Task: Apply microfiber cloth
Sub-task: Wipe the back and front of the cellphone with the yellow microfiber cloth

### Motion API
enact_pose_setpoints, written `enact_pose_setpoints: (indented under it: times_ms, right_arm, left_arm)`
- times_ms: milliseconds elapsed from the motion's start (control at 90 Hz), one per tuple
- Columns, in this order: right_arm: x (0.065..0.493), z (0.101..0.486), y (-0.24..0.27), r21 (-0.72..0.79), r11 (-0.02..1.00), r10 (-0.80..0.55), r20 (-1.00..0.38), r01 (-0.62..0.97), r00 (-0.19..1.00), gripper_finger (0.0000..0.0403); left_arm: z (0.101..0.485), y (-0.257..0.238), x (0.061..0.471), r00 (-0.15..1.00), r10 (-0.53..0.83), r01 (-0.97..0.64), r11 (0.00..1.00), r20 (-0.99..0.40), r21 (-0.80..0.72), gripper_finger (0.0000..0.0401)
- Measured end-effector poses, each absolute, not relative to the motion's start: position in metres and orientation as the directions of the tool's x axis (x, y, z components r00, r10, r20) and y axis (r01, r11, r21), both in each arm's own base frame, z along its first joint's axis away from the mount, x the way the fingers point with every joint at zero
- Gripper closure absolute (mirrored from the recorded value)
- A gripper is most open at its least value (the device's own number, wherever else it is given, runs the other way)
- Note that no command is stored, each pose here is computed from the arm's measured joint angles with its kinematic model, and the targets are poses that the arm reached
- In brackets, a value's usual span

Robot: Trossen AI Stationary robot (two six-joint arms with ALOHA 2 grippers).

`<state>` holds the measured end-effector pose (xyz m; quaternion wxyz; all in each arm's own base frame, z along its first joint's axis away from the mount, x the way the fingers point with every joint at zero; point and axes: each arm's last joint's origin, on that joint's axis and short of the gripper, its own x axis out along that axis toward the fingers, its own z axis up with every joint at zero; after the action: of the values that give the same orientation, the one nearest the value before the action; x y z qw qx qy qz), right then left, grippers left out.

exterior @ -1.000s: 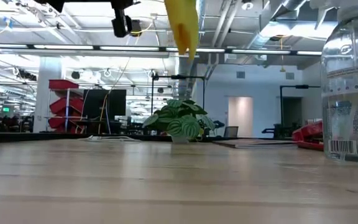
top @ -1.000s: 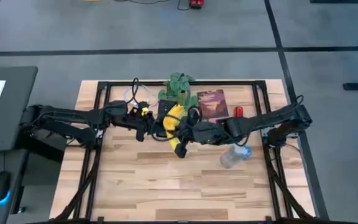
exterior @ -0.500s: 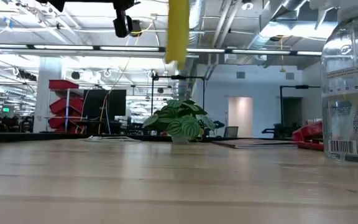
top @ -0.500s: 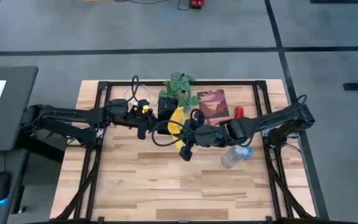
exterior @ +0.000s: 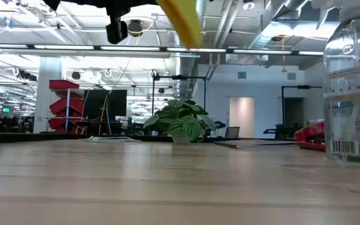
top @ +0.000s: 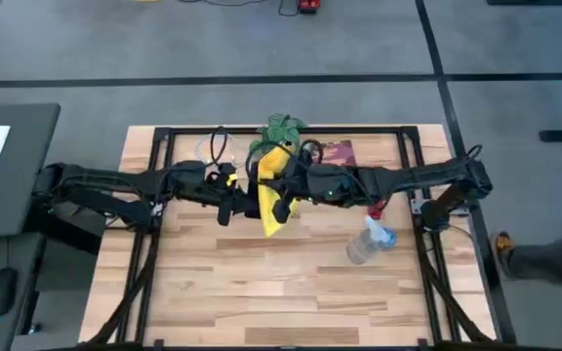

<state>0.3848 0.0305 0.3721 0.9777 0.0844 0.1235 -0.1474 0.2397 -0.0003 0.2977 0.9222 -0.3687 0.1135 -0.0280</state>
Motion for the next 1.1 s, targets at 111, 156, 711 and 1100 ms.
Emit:
enact_pose_setpoints:
  times_ms: [111, 156, 711, 1100]
  right_arm:
    - [0.396, 0.356, 0.031, 0.105, 0.959, -0.219, -0.311, 0.263, 0.925, 0.0403]
    - [0.399, 0.352, 0.032, 0.104, 0.964, -0.201, -0.324, 0.246, 0.925, 0.0403]
    - [0.392, 0.368, 0.012, 0.134, 0.935, -0.286, -0.257, 0.327, 0.923, 0.0403]
    - [0.403, 0.346, 0.032, 0.085, 0.964, -0.213, -0.332, 0.254, 0.919, 0.0403]
  left_arm:
    - [0.295, 0.0, 0.24, 0.97, -0.129, -0.048, 0.726, -0.205, -0.686, 0.0397]
    - [0.295, 0.0, 0.24, 0.97, -0.126, -0.051, 0.728, -0.207, -0.684, 0.0397]
    - [0.289, -0.008, 0.238, 0.951, -0.161, -0.059, 0.745, -0.265, -0.664, 0.0397]
    - [0.29, -0.008, 0.239, 0.958, -0.135, -0.067, 0.755, -0.254, -0.652, 0.0397]
